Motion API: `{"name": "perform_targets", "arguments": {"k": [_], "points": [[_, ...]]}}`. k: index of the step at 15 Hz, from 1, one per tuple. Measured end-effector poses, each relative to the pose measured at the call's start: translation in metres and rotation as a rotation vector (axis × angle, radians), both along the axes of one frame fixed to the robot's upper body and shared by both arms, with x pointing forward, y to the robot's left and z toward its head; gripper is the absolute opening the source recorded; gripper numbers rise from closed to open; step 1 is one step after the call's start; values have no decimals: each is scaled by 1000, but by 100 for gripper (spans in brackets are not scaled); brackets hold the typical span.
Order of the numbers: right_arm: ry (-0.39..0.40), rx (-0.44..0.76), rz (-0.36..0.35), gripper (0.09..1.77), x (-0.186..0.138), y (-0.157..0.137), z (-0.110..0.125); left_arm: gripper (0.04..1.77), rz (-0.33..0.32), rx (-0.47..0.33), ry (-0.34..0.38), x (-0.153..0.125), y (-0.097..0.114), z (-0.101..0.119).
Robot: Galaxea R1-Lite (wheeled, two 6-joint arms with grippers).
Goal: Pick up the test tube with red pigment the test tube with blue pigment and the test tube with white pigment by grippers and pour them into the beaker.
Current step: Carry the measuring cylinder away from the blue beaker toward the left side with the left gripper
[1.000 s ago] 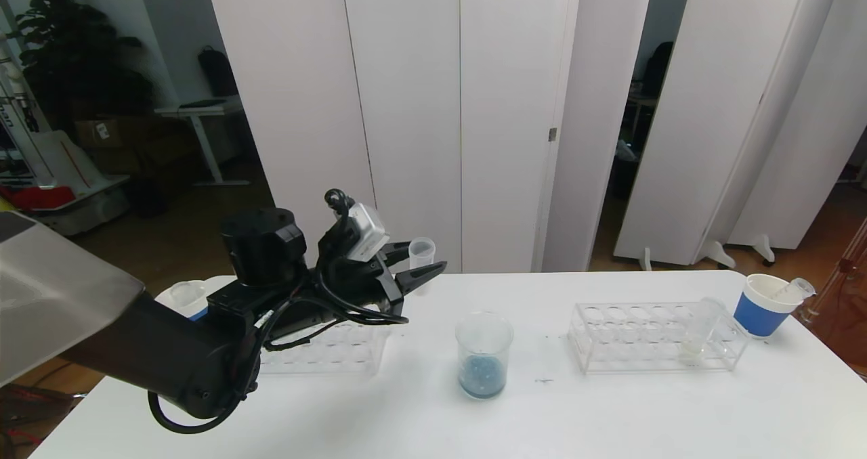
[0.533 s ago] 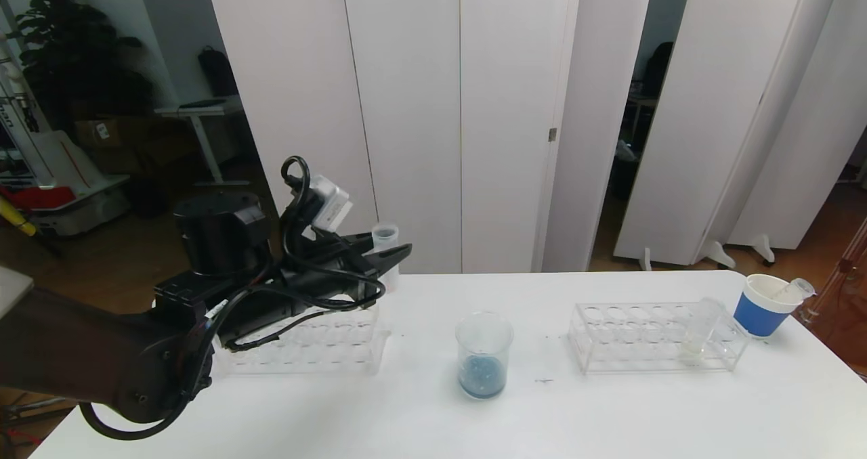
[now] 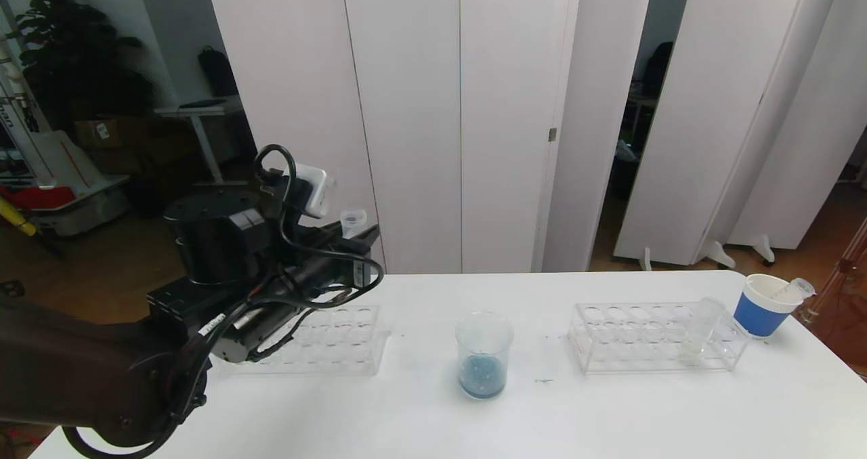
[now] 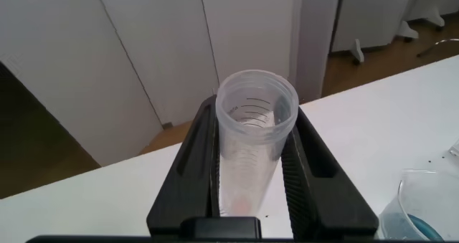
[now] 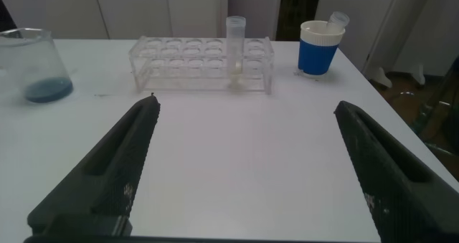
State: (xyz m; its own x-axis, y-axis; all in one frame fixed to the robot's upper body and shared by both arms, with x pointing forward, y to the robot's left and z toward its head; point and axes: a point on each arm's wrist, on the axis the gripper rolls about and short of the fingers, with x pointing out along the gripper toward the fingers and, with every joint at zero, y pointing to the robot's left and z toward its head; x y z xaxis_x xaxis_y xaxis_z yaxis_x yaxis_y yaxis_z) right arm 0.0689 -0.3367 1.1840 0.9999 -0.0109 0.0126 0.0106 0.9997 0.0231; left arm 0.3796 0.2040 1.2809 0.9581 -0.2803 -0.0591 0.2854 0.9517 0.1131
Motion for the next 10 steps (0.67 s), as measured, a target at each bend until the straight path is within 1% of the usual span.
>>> {"name": "perform_targets", "arguments": {"k": [3,6,10], "points": [[0,0,0,175,0,0,0,58,77,29,19,-3,0,-5],[0,0,0,175,0,0,0,58,87,38,38,-7,1,-10],[0,0,0,175,0,0,0,58,124,26,23,-7,4,-6]]}}
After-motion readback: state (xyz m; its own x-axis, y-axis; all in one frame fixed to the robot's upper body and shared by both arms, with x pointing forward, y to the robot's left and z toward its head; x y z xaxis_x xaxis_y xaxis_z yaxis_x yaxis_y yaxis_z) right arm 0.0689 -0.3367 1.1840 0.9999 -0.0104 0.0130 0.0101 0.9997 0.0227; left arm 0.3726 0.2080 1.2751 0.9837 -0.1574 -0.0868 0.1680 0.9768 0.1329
